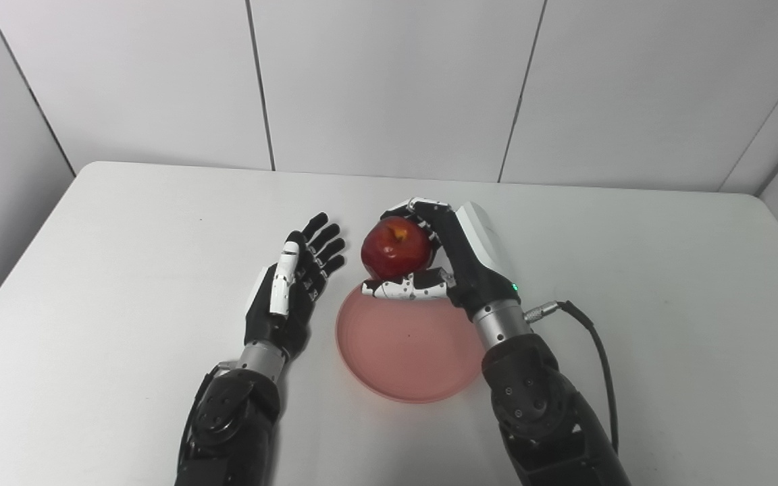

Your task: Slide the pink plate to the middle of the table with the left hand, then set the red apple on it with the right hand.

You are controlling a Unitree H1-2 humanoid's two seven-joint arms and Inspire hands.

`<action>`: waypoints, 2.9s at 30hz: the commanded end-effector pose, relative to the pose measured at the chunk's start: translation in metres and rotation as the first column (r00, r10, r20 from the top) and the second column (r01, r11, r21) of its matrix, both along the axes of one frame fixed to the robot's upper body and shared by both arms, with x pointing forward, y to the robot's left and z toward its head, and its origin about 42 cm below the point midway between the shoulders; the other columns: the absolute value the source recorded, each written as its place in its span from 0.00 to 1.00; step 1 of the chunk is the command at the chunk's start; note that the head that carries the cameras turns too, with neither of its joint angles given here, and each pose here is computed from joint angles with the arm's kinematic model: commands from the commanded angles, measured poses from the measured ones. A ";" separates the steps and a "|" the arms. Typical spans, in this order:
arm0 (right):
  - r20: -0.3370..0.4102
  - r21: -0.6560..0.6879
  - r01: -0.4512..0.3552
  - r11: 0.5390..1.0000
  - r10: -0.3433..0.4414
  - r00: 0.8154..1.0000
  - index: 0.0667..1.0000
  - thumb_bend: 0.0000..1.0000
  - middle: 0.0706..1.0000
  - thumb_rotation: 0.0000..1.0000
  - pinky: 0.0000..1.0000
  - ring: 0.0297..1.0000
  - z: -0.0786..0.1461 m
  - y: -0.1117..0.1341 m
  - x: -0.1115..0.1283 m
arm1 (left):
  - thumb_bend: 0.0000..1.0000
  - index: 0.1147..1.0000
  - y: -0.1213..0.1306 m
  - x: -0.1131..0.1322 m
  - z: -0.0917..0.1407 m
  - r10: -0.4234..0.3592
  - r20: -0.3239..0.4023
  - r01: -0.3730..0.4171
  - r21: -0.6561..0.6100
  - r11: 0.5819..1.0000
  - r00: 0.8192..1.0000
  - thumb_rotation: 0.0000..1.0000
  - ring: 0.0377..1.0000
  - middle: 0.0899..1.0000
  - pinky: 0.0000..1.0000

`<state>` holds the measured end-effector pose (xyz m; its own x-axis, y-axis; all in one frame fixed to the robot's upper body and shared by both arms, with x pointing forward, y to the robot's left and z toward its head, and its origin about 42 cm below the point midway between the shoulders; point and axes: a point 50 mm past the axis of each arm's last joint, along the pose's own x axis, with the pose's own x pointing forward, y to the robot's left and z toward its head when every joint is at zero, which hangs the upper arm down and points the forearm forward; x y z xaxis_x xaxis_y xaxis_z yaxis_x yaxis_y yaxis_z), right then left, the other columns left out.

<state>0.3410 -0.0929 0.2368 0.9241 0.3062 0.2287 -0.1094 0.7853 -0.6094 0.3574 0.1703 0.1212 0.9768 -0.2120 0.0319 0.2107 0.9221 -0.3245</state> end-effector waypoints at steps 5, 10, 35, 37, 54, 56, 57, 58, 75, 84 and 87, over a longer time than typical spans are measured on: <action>0.030 -0.003 -0.038 0.999 0.038 0.999 0.49 0.53 0.40 0.00 0.31 0.37 -0.003 0.002 0.000 | 0.38 0.85 0.008 -0.005 -0.024 0.040 -0.120 -0.042 -0.009 0.999 0.992 1.00 0.89 0.88 0.89; -0.016 -0.033 -0.023 0.999 0.023 1.000 0.49 0.53 0.40 0.00 0.31 0.37 -0.020 -0.002 0.000 | 0.40 0.84 0.008 -0.004 -0.022 0.054 -0.121 -0.055 -0.008 0.998 0.991 1.00 0.89 0.88 0.89; -0.063 -0.164 -0.047 0.985 0.037 0.997 0.49 0.53 0.39 0.00 0.28 0.35 -0.058 0.002 -0.007 | 0.40 0.84 0.005 -0.005 -0.020 0.054 -0.111 -0.056 -0.016 0.998 0.992 1.00 0.88 0.87 0.88; -0.061 -0.169 -0.048 0.984 0.038 0.997 0.48 0.53 0.40 0.00 0.29 0.36 -0.059 0.002 -0.007 | 0.40 0.84 0.005 -0.005 -0.020 0.054 -0.109 -0.056 -0.010 0.998 0.993 1.00 0.88 0.88 0.88; -0.050 -0.162 -0.070 0.984 0.063 0.997 0.65 0.95 0.65 0.19 0.57 0.62 -0.054 -0.001 -0.013 | 0.41 0.84 0.005 -0.007 -0.019 0.057 -0.112 -0.059 -0.010 0.998 0.992 1.00 0.88 0.87 0.88; -0.049 -0.164 -0.077 0.983 0.070 0.996 0.68 0.98 0.68 0.21 0.59 0.65 -0.053 -0.003 -0.014 | 0.41 0.85 0.005 -0.007 -0.019 0.055 -0.110 -0.057 -0.010 0.998 0.992 1.00 0.88 0.88 0.88; -0.048 -0.165 -0.080 0.983 0.073 0.996 0.70 0.99 0.69 0.23 0.61 0.66 -0.053 -0.003 -0.014 | 0.41 0.85 0.006 -0.007 -0.020 0.054 -0.107 -0.055 -0.010 0.998 0.993 1.00 0.88 0.88 0.88; -0.046 -0.167 -0.080 0.983 0.073 0.996 0.70 1.00 0.70 0.23 0.61 0.67 -0.052 -0.004 -0.015 | 0.41 0.85 0.006 -0.007 -0.020 0.053 -0.105 -0.055 -0.008 0.998 0.993 1.00 0.88 0.88 0.88; 0.019 -0.167 -0.049 0.985 0.053 0.998 0.80 1.00 0.78 0.43 0.69 0.75 -0.043 -0.012 -0.016 | 0.40 0.85 0.006 -0.007 -0.021 0.057 -0.111 -0.059 -0.012 0.998 0.992 1.00 0.88 0.88 0.88; 0.113 -0.151 -0.011 0.989 0.028 0.993 0.81 1.00 0.78 0.51 0.67 0.74 -0.026 -0.021 -0.019 | 0.40 0.85 0.007 -0.009 -0.022 0.055 -0.115 -0.056 -0.006 0.998 0.992 1.00 0.88 0.88 0.88; 0.130 -0.133 0.000 0.991 0.018 0.991 0.82 1.00 0.79 0.53 0.68 0.75 -0.018 -0.025 -0.022 | 0.40 0.85 0.008 -0.010 -0.022 0.049 -0.117 -0.050 -0.006 0.999 0.992 1.00 0.89 0.88 0.89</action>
<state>0.3195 -0.1194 0.1954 0.9223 0.3340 0.1943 -0.0902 0.6750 -0.7323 0.3590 0.1744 0.1226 0.9846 -0.1713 0.0354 0.1728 0.9204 -0.3507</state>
